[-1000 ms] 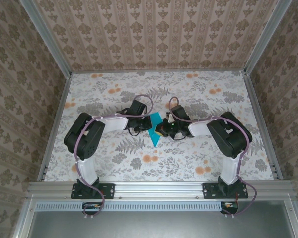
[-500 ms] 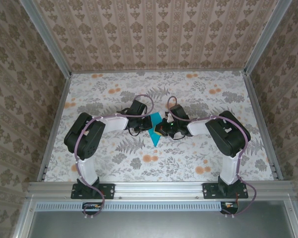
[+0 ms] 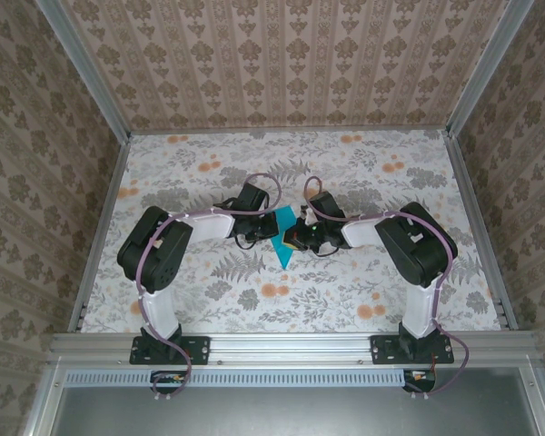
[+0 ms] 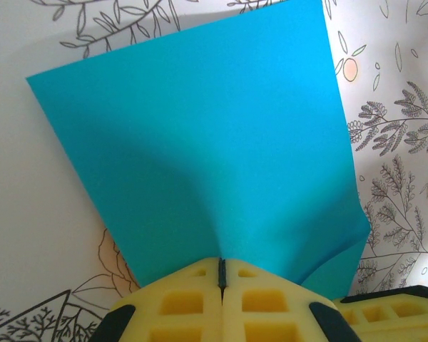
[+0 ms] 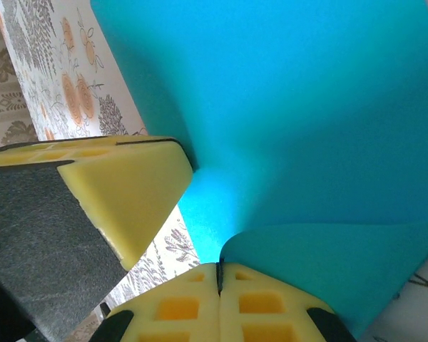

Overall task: Fold a paper plane with a square sheet of paper (pick it up from the middle)
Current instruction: Third fold the triangle at the center of the table.

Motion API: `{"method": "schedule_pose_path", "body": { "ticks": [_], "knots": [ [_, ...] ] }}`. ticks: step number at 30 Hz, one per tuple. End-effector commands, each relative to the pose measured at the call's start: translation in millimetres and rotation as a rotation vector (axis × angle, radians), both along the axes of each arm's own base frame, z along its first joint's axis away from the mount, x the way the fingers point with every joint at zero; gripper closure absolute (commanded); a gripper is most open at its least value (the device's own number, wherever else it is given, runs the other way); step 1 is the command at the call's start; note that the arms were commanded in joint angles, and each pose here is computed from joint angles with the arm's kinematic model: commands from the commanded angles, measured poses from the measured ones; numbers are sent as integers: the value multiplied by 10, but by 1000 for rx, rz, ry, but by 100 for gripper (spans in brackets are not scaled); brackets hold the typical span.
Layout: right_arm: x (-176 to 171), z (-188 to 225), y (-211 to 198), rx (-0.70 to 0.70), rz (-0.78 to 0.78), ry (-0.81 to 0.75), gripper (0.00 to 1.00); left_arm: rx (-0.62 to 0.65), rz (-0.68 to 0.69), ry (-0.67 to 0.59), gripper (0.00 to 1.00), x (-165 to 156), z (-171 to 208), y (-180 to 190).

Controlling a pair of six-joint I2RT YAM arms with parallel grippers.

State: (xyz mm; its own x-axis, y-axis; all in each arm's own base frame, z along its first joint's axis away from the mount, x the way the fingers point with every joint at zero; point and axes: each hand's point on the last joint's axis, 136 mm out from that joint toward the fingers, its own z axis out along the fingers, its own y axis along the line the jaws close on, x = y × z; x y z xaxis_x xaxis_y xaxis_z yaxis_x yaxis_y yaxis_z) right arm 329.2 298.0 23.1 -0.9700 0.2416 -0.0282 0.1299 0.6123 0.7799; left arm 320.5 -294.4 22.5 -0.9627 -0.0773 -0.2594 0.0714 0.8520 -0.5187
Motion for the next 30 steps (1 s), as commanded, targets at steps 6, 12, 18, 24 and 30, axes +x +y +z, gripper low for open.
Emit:
{"method": "schedule_pose_path", "body": {
  "ticks": [6, 12, 18, 24, 30],
  "knots": [
    [-19, -58, 48, -4, 38, 13, 97, 42, -33, 54, 99, -118, -161, 12],
    [-20, -62, 62, 1, 48, 11, 97, 38, -35, 54, 99, -114, -154, 3],
    [-13, -42, 81, 6, 64, -1, 97, 42, -36, 57, 99, -120, -172, 8],
    [-19, -66, 76, -2, 69, 2, 97, 41, -36, 57, 99, -118, -169, 5],
    [-19, -123, 38, -28, 57, 10, 97, 42, -35, 54, 99, -116, -157, 12]
  ]
}}
